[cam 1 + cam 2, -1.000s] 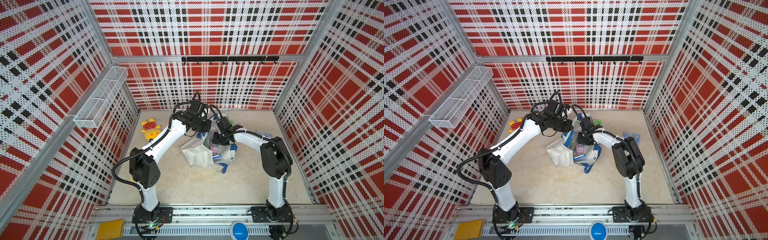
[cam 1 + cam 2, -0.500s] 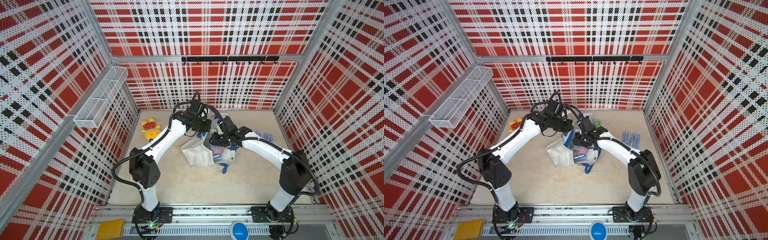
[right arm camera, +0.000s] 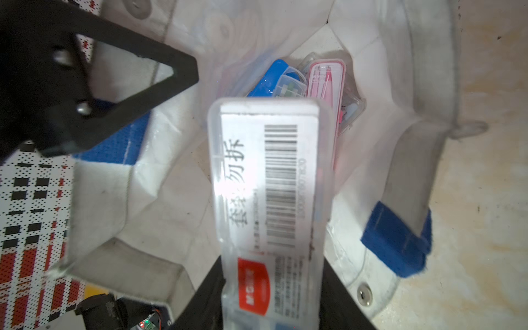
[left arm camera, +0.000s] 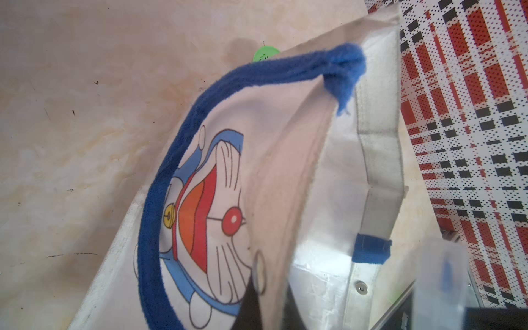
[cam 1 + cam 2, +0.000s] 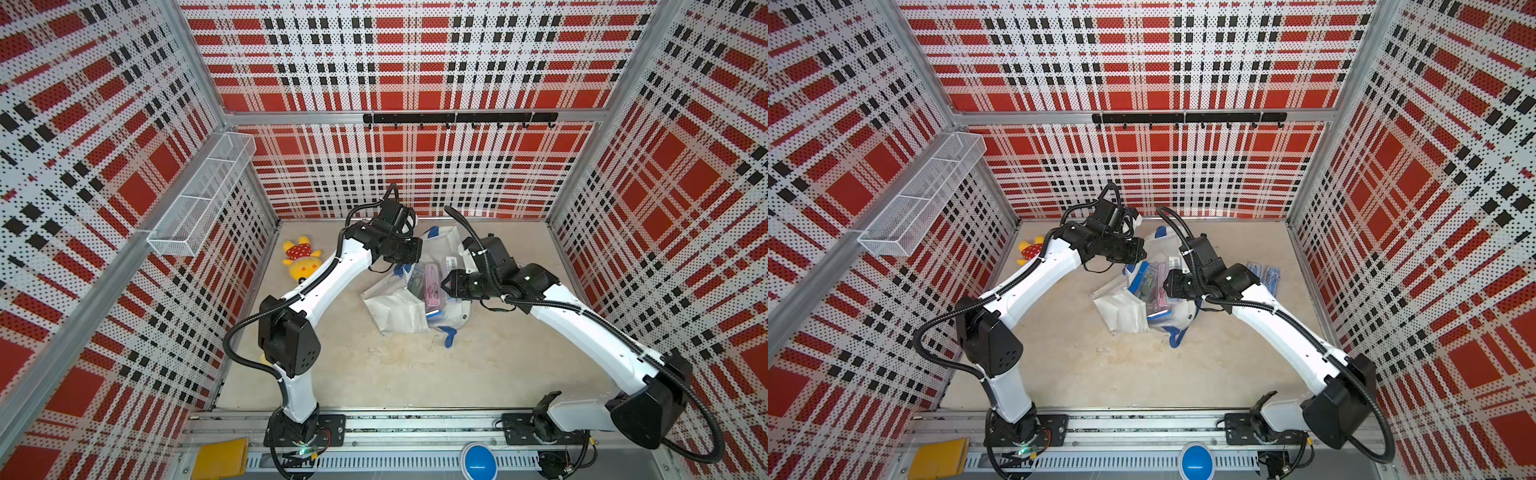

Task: Take out the compass set from the canvas bag
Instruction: Pick up the compass set from the canvas bag, then place the compass set at the center of the board.

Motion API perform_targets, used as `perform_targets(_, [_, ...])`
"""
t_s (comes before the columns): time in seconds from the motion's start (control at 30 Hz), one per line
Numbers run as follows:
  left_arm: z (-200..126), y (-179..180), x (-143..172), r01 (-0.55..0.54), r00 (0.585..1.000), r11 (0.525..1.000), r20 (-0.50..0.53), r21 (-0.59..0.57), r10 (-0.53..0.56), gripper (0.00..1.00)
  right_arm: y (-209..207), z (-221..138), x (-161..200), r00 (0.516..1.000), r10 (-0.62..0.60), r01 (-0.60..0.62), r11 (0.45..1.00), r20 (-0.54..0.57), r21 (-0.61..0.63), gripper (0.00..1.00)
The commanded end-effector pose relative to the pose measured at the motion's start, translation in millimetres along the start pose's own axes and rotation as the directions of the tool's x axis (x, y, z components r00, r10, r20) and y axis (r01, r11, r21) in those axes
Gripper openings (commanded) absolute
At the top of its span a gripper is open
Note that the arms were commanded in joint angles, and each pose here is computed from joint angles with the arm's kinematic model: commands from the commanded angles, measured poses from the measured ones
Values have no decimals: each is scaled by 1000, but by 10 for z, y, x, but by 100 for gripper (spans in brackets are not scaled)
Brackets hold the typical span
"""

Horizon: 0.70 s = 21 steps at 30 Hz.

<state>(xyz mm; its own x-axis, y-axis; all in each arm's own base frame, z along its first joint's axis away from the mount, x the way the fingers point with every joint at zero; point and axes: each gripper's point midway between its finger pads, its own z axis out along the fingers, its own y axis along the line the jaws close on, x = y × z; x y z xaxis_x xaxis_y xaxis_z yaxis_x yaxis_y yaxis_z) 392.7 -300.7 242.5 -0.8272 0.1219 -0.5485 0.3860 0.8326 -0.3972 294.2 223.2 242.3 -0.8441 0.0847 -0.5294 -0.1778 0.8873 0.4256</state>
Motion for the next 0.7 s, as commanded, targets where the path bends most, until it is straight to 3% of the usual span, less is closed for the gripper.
perform_targets(0.0, [-183,-143,-272,-12,995,999,97,41,8,0,-249,-218,-125,998,16,-19,998,54,55,26])
perform_targets(0.23, [-200,-120,-202,0,996,999,85,33,-2,0,-794,-454,-409,986,119,-131,987,120,95,27])
perform_targets(0.4, [-208,-87,-154,4,997,1000,79,26,-6,0,-1307,-235,-514,972,217,-229,959,85,166,28])
perform_targets(0.67, [-201,-81,-104,9,997,999,78,32,-12,0,-1742,363,-588,960,278,-261,925,-24,277,28])
